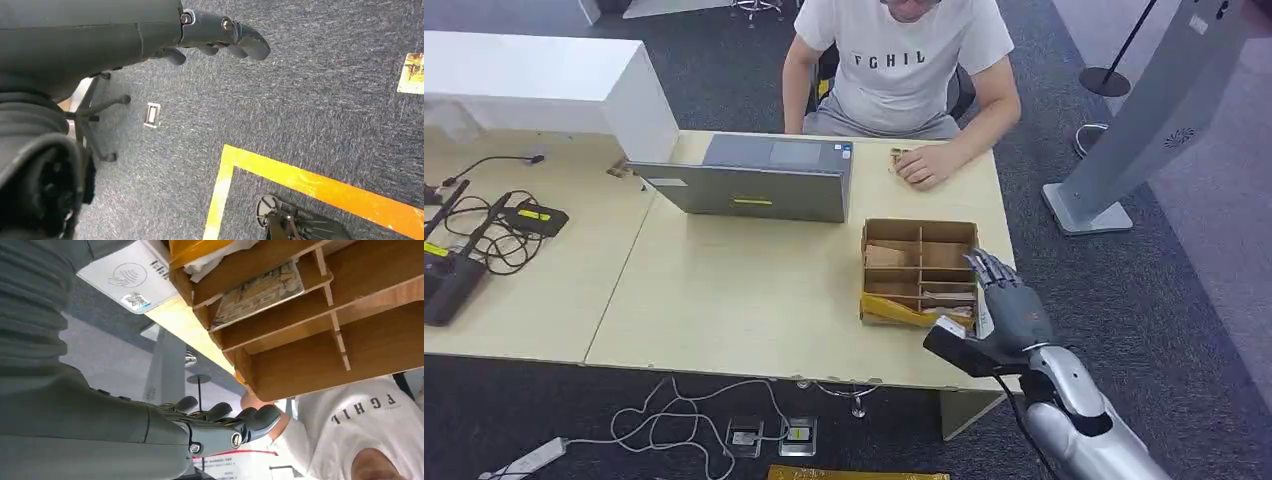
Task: Pass the card to the sensor for recognition and then transmit it.
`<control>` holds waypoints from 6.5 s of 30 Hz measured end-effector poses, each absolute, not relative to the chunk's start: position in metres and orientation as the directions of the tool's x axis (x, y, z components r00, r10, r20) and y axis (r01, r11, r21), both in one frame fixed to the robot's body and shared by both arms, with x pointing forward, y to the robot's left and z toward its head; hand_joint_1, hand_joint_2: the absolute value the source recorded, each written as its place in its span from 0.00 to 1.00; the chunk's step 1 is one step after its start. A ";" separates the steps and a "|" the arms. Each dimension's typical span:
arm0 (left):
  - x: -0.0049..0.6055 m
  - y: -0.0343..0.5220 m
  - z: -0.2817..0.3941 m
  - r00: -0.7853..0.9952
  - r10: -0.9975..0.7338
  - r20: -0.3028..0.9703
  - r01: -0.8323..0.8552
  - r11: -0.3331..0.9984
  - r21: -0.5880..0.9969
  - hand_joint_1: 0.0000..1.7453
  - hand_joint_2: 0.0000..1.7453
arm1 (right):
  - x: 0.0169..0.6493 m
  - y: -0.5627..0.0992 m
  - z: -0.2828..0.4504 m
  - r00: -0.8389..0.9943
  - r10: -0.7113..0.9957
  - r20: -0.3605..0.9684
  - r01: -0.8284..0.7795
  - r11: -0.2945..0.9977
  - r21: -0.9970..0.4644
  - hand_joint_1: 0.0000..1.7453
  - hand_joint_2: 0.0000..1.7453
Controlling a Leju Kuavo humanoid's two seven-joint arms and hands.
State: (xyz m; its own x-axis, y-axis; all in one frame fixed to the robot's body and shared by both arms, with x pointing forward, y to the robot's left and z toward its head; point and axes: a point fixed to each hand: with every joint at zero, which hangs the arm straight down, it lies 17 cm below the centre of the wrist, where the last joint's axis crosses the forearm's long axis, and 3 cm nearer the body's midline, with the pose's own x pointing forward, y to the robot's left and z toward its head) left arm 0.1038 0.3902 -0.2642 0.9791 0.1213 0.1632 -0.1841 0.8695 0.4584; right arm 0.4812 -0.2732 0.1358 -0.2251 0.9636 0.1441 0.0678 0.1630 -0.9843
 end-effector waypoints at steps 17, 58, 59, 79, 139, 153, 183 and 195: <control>0.107 0.388 -0.265 0.977 0.111 0.179 -0.181 0.878 0.444 0.00 0.00 | 0.492 -0.260 0.139 -0.237 0.962 0.138 0.070 0.158 -0.985 0.00 1.00; 0.107 0.389 -0.265 0.976 0.119 0.183 -0.189 0.876 0.443 0.00 0.00 | 0.497 -0.267 0.116 -0.206 0.966 0.154 -0.008 0.156 -0.988 0.00 1.00; 0.107 0.389 -0.265 0.976 0.121 0.181 -0.191 0.876 0.443 0.00 0.00 | 0.497 -0.265 0.115 -0.211 0.964 0.159 -0.015 0.160 -0.987 0.00 1.00; 0.105 0.390 -0.265 0.976 0.129 0.175 -0.195 0.873 0.448 0.00 0.00 | 0.495 -0.245 0.111 -0.250 0.954 0.166 -0.048 0.159 -0.986 1.00 1.00; 0.117 0.383 -0.265 0.976 0.055 0.210 -0.142 0.893 0.426 0.00 0.00 | 0.515 -0.215 0.389 -0.396 0.914 -0.088 0.610 0.190 -0.769 1.00 1.00; 0.117 0.382 -0.265 0.976 0.052 0.211 -0.140 0.895 0.424 0.00 0.00 | 0.542 -0.206 0.364 -0.378 0.924 -0.059 0.558 0.176 -0.811 1.00 1.00; 0.118 0.379 -0.266 0.977 0.039 0.212 -0.124 0.904 0.409 0.00 0.00 | 0.610 -0.248 0.258 -0.225 0.965 -0.138 0.401 -0.037 -0.915 1.00 1.00; 0.118 0.379 -0.266 0.977 0.039 0.211 -0.124 0.904 0.409 0.00 0.00 | 0.609 -0.260 0.238 -0.207 0.968 -0.142 0.365 -0.058 -0.929 0.00 1.00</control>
State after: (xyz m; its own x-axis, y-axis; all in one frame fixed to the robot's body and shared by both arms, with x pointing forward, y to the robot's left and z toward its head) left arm 0.1178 0.3788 -0.2657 0.9768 0.0386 0.2108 -0.1240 0.9042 0.4088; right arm 0.6092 -0.2596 0.2376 -0.2065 0.9681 -0.1418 0.3649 -0.0582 -0.9292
